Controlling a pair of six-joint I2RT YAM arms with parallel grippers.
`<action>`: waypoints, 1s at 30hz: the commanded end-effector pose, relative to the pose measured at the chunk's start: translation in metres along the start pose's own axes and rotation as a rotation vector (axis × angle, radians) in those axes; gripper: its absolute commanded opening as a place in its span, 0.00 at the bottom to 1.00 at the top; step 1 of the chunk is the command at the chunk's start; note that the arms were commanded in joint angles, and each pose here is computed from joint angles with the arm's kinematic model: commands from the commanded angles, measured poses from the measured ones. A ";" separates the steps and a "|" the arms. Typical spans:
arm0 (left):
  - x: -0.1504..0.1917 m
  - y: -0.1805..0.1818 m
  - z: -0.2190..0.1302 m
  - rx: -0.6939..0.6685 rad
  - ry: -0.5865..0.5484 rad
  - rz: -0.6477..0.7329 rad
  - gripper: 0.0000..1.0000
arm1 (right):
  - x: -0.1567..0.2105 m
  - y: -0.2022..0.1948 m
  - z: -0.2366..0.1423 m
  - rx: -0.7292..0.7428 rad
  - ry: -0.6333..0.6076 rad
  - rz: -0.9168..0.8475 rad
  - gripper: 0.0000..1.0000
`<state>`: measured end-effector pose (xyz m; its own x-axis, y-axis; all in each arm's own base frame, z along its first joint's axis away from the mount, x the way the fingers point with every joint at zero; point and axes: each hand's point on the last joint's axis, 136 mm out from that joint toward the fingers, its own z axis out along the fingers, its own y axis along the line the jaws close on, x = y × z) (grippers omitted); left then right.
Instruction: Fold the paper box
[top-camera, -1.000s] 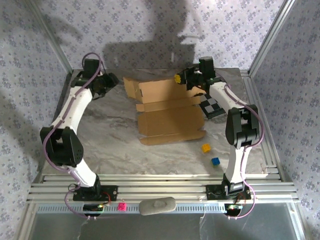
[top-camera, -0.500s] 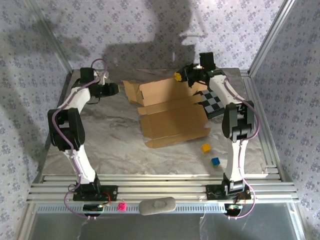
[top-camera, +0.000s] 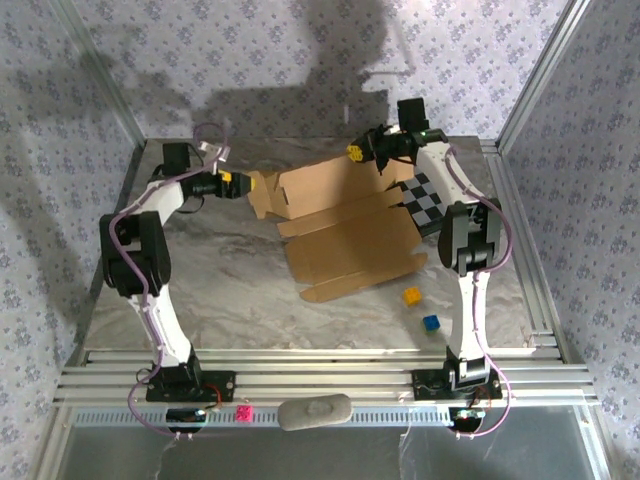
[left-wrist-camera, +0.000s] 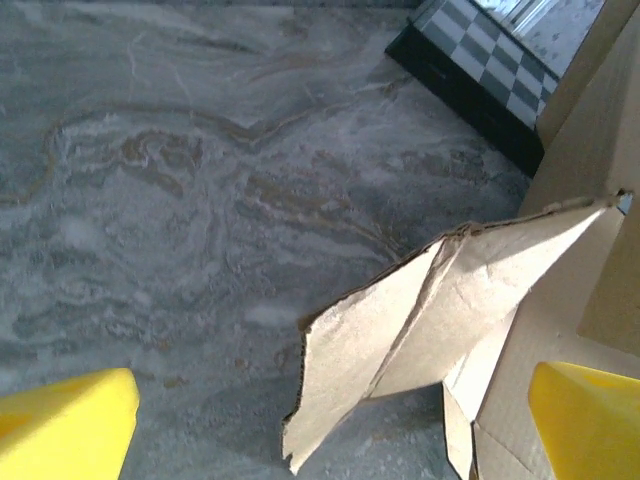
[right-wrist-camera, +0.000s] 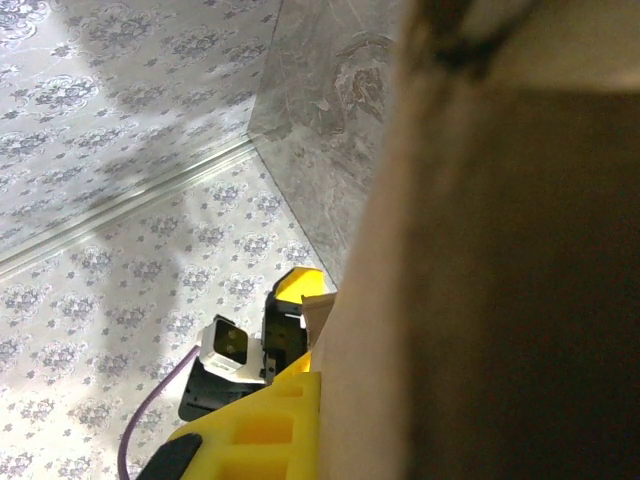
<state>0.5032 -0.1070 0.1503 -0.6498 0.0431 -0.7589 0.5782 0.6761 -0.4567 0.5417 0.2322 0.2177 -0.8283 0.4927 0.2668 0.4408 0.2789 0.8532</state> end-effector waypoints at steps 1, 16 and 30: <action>-0.020 -0.012 0.002 0.124 -0.045 0.071 0.99 | -0.007 0.006 -0.006 -0.010 -0.004 -0.033 0.00; -0.004 -0.027 0.037 0.169 0.059 -0.008 0.80 | -0.011 0.012 -0.001 -0.024 -0.009 -0.024 0.00; 0.004 -0.035 0.023 0.028 0.121 -0.090 0.40 | -0.014 0.018 0.004 -0.040 -0.040 -0.022 0.00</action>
<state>0.4982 -0.1440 0.1309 -0.7767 0.0689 -0.6261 0.5170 0.6375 -0.5712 0.5526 0.2323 0.2190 -0.8198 0.5085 0.2635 0.4409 0.2668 0.8570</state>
